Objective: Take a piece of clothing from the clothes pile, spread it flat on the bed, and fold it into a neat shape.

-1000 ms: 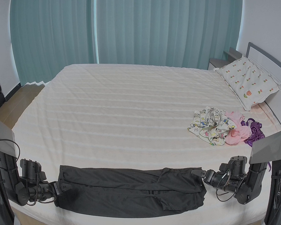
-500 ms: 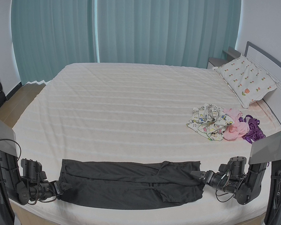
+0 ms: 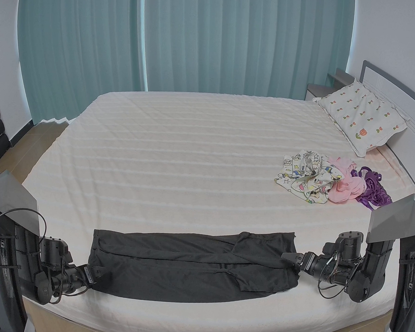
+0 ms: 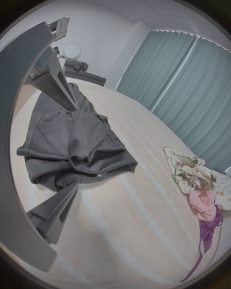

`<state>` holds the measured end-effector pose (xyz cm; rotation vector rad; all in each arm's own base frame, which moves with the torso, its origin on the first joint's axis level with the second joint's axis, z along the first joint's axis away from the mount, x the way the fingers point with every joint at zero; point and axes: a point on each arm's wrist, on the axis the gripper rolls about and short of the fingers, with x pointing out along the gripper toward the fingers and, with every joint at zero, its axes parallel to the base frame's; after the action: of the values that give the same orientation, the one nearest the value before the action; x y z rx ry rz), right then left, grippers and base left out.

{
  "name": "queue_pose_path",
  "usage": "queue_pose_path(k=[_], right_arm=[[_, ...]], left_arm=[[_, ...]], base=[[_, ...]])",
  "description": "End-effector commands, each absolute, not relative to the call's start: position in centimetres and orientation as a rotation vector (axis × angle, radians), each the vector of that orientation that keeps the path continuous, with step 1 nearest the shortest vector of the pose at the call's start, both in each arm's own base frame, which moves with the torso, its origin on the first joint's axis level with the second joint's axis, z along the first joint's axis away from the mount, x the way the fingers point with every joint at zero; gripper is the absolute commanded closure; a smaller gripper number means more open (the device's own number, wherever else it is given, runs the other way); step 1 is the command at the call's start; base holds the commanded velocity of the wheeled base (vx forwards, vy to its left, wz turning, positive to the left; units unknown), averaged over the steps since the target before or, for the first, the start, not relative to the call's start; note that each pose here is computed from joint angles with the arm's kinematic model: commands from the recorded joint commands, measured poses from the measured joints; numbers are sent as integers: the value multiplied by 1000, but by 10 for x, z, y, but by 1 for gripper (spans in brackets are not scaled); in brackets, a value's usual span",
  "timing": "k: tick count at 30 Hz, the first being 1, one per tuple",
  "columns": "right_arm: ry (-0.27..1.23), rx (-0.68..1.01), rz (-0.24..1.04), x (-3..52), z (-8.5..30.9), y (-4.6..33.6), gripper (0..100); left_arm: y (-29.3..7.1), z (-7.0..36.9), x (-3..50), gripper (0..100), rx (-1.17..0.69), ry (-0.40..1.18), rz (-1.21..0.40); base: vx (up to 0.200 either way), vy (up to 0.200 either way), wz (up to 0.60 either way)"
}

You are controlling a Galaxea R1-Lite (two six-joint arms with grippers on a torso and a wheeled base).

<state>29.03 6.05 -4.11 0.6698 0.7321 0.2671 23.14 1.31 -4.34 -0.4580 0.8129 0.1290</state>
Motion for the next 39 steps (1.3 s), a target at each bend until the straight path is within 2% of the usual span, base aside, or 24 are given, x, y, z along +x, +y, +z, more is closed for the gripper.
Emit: queue_pose_path(k=[1,21,22,29,33,39], right_arm=[[734,670,267,290,-42,61,0],[736,670,268,290,-42,61,0],[736,670,268,290,-42,61,0],[741,670,266,290,-44,61,0],[735,670,269,290,-42,61,0],[743,666,275,289,-43,64,0]], left_arm=[[14,-55,230,100,-464,855,145],[18,-50,213,100,-455,889,203],[18,-50,213,0,-455,889,203],[23,-40,216,0,-471,833,213],[30,-10,218,0,-496,693,228],[33,1,247,0,-531,569,209]], base=[[0,0,0],[0,0,0],[0,0,0],[0,0,0],[0,0,0],[0,0,0]])
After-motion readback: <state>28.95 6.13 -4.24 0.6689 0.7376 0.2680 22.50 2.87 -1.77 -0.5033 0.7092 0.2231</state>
